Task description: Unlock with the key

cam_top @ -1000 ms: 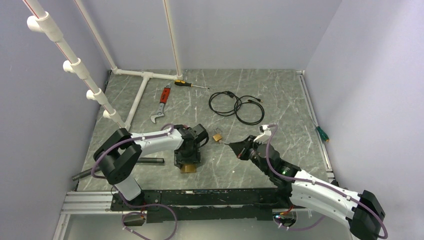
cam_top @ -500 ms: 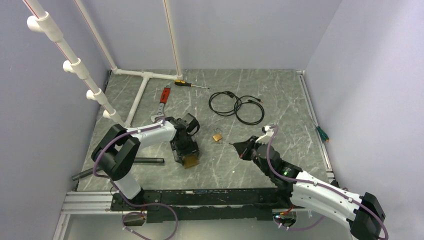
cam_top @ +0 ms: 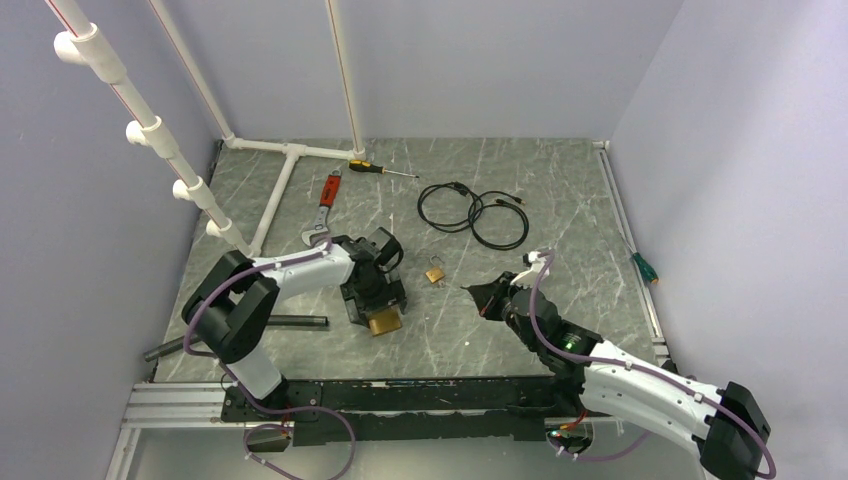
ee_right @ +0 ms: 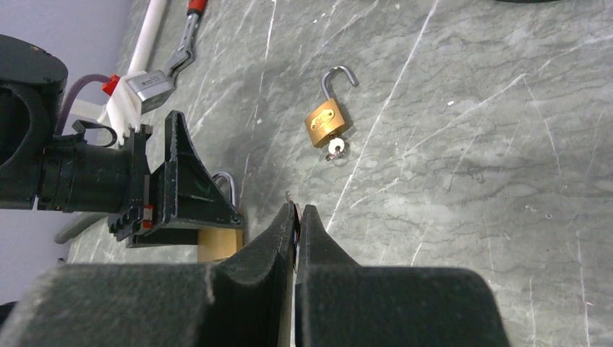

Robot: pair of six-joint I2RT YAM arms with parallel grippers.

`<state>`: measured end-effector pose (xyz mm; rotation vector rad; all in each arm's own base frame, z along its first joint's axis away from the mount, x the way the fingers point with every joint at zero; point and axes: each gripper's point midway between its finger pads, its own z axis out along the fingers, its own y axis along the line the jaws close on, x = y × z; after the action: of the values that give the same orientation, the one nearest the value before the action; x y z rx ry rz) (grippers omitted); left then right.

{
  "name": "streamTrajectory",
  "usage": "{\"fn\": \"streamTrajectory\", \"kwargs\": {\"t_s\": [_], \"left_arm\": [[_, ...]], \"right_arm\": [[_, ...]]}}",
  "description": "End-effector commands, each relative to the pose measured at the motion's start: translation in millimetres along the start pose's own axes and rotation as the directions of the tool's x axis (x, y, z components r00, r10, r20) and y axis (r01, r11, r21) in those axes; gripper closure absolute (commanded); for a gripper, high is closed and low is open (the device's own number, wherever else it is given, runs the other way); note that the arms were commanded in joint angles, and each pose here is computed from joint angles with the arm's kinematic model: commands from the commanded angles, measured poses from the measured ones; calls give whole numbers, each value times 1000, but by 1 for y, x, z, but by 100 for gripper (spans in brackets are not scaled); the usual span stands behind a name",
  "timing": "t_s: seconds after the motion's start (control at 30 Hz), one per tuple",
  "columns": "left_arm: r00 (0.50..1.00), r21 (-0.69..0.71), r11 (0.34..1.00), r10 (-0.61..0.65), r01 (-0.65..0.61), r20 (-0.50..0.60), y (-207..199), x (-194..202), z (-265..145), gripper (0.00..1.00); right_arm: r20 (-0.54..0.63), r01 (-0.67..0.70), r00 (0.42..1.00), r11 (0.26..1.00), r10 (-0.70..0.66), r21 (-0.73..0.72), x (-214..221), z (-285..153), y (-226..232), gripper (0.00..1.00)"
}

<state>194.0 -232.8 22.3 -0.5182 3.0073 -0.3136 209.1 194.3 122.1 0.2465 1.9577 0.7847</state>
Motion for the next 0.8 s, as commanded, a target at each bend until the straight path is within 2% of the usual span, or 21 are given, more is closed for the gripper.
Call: {"fn": "streamTrajectory", "kwargs": {"t_s": [0.0,0.23,0.47,0.53,0.63,0.67,0.77], "left_arm": [[983,8,997,79,-81,165,-23,-25,1,13],[984,-73,991,120,-111,130,-11,-18,11,16],[987,-108,990,105,-92,125,-5,-14,22,25],[986,-91,992,101,-90,133,-5,-13,25,35],[971,25,986,160,-167,177,-28,-15,20,75],[965,61,980,176,-191,196,-37,-15,14,82],[950,110,965,209,-240,233,-54,-20,-4,90]], "right_arm": [[29,4,1000,1000,-4,-10,-10,1,7,100],[21,-3,1000,1000,4,-11,-7,-1,5,100],[34,-12,999,1000,12,-7,-8,-4,1,100],[32,-12,999,1000,12,-4,-8,-4,0,100],[29,-9,1000,1000,9,3,-7,-5,-1,100],[29,-8,1000,1000,8,6,-8,-5,-1,100],[41,-11,999,1000,11,4,-12,-6,1,100]]}}
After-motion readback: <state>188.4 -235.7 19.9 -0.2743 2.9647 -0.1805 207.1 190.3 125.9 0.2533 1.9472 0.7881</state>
